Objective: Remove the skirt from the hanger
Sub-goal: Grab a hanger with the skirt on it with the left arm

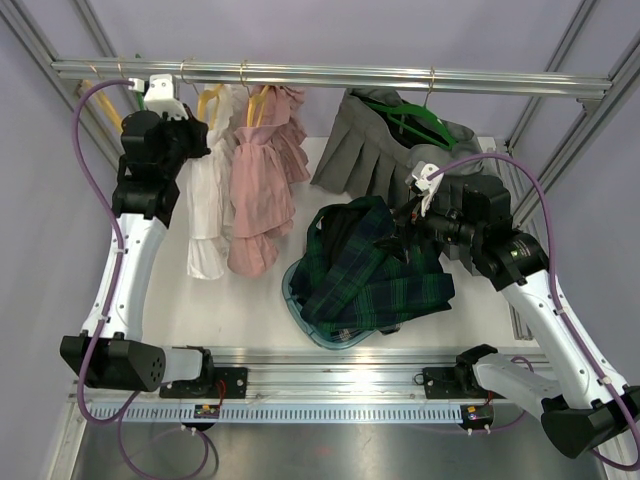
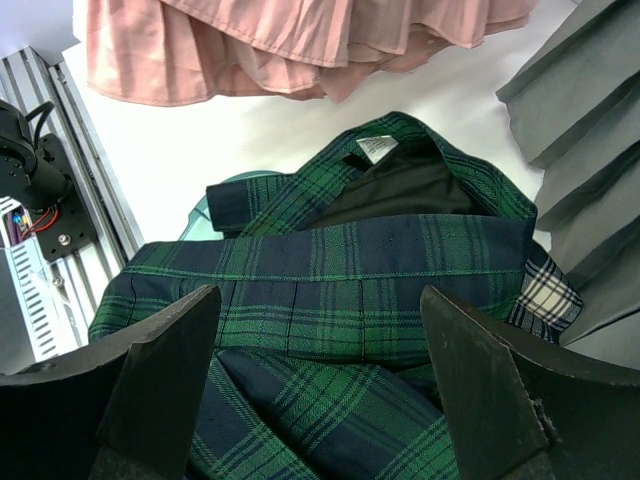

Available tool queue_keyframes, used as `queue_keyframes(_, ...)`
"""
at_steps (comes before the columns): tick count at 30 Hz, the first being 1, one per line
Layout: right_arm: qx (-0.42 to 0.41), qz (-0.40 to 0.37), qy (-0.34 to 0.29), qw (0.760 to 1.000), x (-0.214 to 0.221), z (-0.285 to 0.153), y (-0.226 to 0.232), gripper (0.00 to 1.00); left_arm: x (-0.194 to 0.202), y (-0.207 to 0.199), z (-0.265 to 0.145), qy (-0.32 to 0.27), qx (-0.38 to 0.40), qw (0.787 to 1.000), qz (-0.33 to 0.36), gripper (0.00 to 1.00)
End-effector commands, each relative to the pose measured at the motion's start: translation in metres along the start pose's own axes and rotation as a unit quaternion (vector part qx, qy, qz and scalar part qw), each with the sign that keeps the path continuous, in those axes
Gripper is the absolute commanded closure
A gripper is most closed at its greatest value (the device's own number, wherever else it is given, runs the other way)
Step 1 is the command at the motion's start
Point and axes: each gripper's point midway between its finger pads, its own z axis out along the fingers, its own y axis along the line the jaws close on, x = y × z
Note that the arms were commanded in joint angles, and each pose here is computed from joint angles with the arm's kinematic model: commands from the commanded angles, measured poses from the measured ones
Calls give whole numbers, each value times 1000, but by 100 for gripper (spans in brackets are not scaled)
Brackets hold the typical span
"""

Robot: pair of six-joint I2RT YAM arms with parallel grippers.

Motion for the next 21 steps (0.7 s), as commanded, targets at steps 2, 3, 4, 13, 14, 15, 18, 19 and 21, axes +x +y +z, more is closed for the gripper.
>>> queue_keyframes(2, -2, -5, -18, 1000, -9, -1, 0, 11, -159, -9, -47, -262, -39, 962, 68, 100)
queue_keyframes(3, -2, -6, -18, 1000, -9, -1, 0, 11, -161, -14, -46, -252, -39, 963, 84, 100)
queue_keyframes(4, -1, -6, -17, 1000, -9, -1, 0, 11, -162, -13, -47, -239, -45, 967, 80, 100)
queue_keyframes(13, 3, -2, -16, 1000, -5, -2, -1, 11, -137, -1, -58, -93, -85, 992, 6, 100)
queue_keyframes(14, 3, -1, -14, 1000, -4, -2, -1, 11, -134, -2, -58, -88, -81, 993, -3, 100)
queue_keyframes(15, 2, -2, -16, 1000, -4, -2, -1, 11, -131, -4, -57, -81, -74, 994, -7, 100)
queue_keyframes(18, 0, -2, -14, 1000, -4, -2, -1, 11, -125, -13, -53, -69, -49, 996, -10, 100)
queue_keyframes(19, 0, -2, -15, 1000, -4, -2, -1, 11, -129, -17, -53, -78, -39, 996, -10, 100)
queue_keyframes(21, 1, -2, -14, 1000, -3, -2, -1, 11, -135, -19, -55, -90, -33, 995, -11, 100)
